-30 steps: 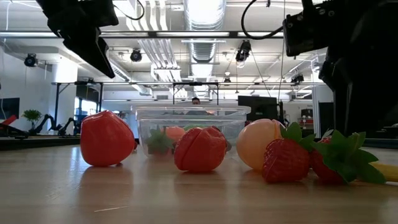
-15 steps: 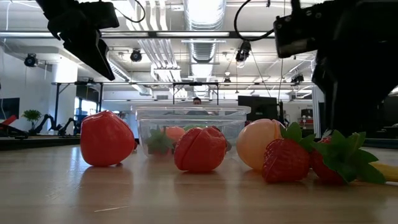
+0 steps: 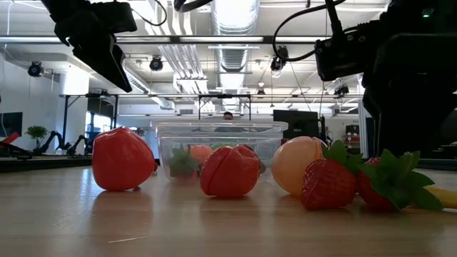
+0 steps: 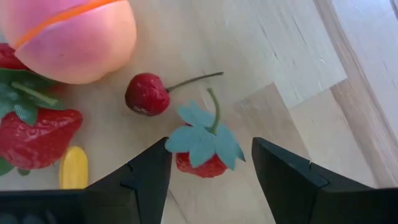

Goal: Pick and placing Produce into tupperware
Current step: Put the red strawberry into the transparent container

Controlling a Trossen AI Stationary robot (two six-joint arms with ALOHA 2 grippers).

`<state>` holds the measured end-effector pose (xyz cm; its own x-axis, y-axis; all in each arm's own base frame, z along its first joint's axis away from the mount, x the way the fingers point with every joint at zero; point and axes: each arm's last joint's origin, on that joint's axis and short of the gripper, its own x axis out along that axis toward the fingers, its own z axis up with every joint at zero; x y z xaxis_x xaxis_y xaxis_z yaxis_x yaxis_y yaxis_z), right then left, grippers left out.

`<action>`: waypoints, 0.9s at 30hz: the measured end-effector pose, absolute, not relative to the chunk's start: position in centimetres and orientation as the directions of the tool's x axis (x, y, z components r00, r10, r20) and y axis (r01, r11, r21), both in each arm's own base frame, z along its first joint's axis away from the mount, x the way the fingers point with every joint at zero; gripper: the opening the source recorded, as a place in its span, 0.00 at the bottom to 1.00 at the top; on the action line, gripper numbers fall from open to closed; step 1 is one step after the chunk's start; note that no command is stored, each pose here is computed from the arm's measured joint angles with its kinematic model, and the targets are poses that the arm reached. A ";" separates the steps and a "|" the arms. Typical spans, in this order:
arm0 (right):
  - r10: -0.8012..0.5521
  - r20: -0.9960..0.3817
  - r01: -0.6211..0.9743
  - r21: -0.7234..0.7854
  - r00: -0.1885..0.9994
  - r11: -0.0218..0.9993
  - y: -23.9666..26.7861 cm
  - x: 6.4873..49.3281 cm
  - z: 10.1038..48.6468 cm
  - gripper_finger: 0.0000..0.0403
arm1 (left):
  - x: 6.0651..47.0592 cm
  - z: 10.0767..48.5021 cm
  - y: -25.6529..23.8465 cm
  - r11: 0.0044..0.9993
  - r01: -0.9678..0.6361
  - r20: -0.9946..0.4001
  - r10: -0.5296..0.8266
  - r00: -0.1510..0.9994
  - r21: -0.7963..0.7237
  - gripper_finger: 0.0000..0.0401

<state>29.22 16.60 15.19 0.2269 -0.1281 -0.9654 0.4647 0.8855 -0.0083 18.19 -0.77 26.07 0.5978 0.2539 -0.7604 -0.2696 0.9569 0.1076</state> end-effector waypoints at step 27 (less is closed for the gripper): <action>-0.130 -0.962 0.503 0.010 0.241 0.864 16.4 28.9 14.2 0.53 | 18.2 26.1 -0.7 0.954 -0.278 -0.759 0.262 0.596 0.111 0.59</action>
